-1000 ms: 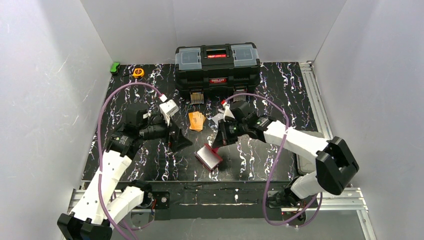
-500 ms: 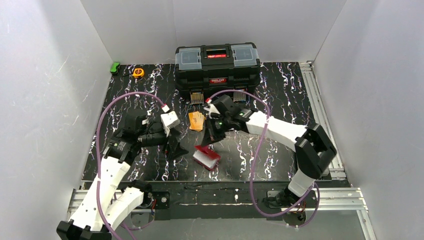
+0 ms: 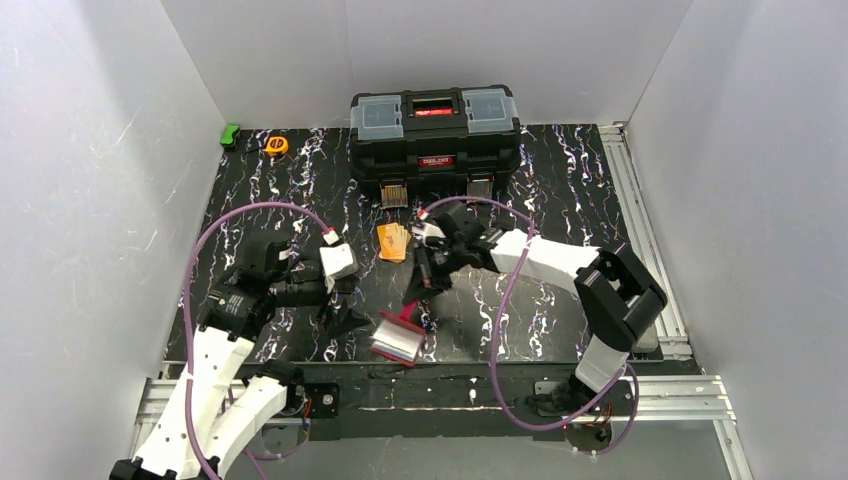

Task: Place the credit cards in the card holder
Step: Open the card holder at the center of the board.

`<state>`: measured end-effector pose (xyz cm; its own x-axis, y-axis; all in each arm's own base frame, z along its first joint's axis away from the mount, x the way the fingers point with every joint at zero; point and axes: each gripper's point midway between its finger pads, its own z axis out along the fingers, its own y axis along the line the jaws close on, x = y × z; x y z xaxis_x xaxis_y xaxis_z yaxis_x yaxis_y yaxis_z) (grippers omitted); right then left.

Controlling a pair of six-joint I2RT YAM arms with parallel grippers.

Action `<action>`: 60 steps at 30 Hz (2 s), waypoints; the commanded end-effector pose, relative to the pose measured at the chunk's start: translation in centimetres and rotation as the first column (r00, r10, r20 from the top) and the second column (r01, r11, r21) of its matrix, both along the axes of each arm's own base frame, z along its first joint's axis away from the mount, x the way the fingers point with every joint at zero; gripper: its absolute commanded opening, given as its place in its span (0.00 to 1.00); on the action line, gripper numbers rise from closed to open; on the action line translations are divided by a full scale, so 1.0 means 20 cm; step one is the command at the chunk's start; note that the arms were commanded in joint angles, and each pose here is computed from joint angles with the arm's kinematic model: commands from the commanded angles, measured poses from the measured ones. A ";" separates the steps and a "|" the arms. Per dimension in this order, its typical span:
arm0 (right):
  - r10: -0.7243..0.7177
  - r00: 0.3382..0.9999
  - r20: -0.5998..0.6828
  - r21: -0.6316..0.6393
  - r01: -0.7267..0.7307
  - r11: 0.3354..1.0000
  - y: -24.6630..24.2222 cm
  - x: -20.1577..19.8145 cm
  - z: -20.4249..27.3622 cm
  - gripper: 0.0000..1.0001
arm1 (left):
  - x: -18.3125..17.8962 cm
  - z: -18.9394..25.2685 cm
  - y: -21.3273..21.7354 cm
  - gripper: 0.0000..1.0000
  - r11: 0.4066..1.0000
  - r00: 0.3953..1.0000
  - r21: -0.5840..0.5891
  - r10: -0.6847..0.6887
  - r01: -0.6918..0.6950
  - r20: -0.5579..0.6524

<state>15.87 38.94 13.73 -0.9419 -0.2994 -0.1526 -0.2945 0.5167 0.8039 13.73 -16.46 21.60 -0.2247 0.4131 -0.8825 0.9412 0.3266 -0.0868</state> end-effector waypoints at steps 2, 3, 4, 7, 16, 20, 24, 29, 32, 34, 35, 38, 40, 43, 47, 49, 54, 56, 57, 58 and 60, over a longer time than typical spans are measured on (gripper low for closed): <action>-0.119 0.982 -0.150 0.003 0.121 0.993 -0.15 0.04 -0.11 0.01 | -0.04 -0.09 -0.02 0.98 0.991 0.991 0.016 -0.134 0.134 0.027; -0.143 0.976 -0.163 -0.009 0.143 0.990 -0.18 0.05 -0.15 0.01 | -0.04 -0.12 -0.02 0.98 0.988 0.988 0.029 -0.152 0.151 0.036; -0.164 0.972 -0.169 -0.022 0.163 0.986 -0.21 0.06 -0.18 0.01 | -0.03 -0.14 -0.01 0.98 0.985 0.984 0.045 -0.169 0.167 0.050; -0.219 0.960 -0.172 -0.073 0.209 0.975 -0.30 0.09 -0.26 0.01 | -0.01 -0.21 -0.01 0.98 0.973 0.972 0.087 -0.221 0.213 0.083; -0.249 0.966 -0.066 -0.259 0.224 0.939 -0.50 0.13 -0.38 0.01 | -0.04 -0.47 -0.03 0.98 0.896 0.898 0.216 -0.420 0.389 0.126; -0.266 0.964 0.003 -0.360 0.249 0.899 -0.61 0.12 -0.46 0.01 | 0.00 -0.56 -0.06 0.98 0.863 0.859 0.279 -0.479 0.422 0.182; -0.253 0.967 0.036 -0.393 0.246 0.886 -0.65 0.08 -0.50 0.01 | 0.08 -0.61 -0.12 0.96 0.857 0.838 0.297 -0.493 0.421 0.234; -0.247 0.969 0.029 -0.424 0.235 0.875 -0.67 0.05 -0.56 0.01 | 0.13 -0.64 -0.20 0.95 0.863 0.842 0.286 -0.484 0.416 0.239; -0.243 0.970 0.029 -0.452 0.229 0.862 -0.68 0.04 -0.60 0.01 | 0.13 -0.69 -0.22 0.95 0.857 0.837 0.294 -0.494 0.424 0.234; -0.237 0.971 0.039 -0.471 0.227 0.853 -0.69 0.03 -0.62 0.01 | 0.13 -0.73 -0.22 0.95 0.851 0.833 0.308 -0.501 0.425 0.237; -0.235 0.971 0.043 -0.479 0.227 0.848 -0.69 0.02 -0.62 0.01 | 0.13 -0.75 -0.21 0.95 0.848 0.829 0.314 -0.507 0.428 0.238; -0.228 0.972 0.056 -0.485 0.226 0.845 -0.70 0.02 -0.63 0.01 | 0.11 -0.79 -0.21 0.95 0.833 0.814 0.321 -0.531 0.451 0.236; -0.225 0.973 0.059 -0.484 0.225 0.846 -0.70 0.02 -0.64 0.01 | 0.11 -0.81 -0.21 0.95 0.821 0.795 0.330 -0.552 0.466 0.252; -0.226 0.972 0.064 -0.482 0.228 0.846 -0.70 0.03 -0.64 0.01 | 0.14 -0.81 -0.24 0.95 0.826 0.784 0.330 -0.550 0.458 0.288; -0.223 0.973 0.066 -0.476 0.227 0.850 -0.68 0.04 -0.64 0.01 | 0.16 -0.84 -0.27 0.94 0.819 0.767 0.342 -0.562 0.462 0.311; -0.222 0.973 0.066 -0.474 0.226 0.851 -0.68 0.04 -0.64 0.01 | 0.17 -0.86 -0.27 0.94 0.820 0.760 0.351 -0.560 0.452 0.329; -0.220 0.972 0.076 -0.471 0.230 0.851 -0.68 0.05 -0.64 0.01 | 0.16 -0.89 -0.28 0.93 0.803 0.734 0.367 -0.586 0.469 0.343; -0.216 0.973 0.077 -0.474 0.227 0.851 -0.69 0.05 -0.64 0.01 | 0.14 -0.90 -0.27 0.94 0.783 0.716 0.381 -0.612 0.491 0.336; -0.215 0.973 0.077 -0.474 0.226 0.851 -0.68 0.05 -0.64 0.01 | 0.13 -0.90 -0.26 0.94 0.772 0.705 0.388 -0.626 0.503 0.333; -0.216 0.973 0.078 -0.475 0.227 0.850 -0.68 0.05 -0.64 0.01 | 0.13 -0.90 -0.26 0.94 0.768 0.700 0.391 -0.632 0.508 0.332; -0.214 0.973 0.080 -0.474 0.226 0.851 -0.68 0.06 -0.64 0.01 | 0.13 -0.89 -0.26 0.94 0.768 0.696 0.394 -0.632 0.505 0.340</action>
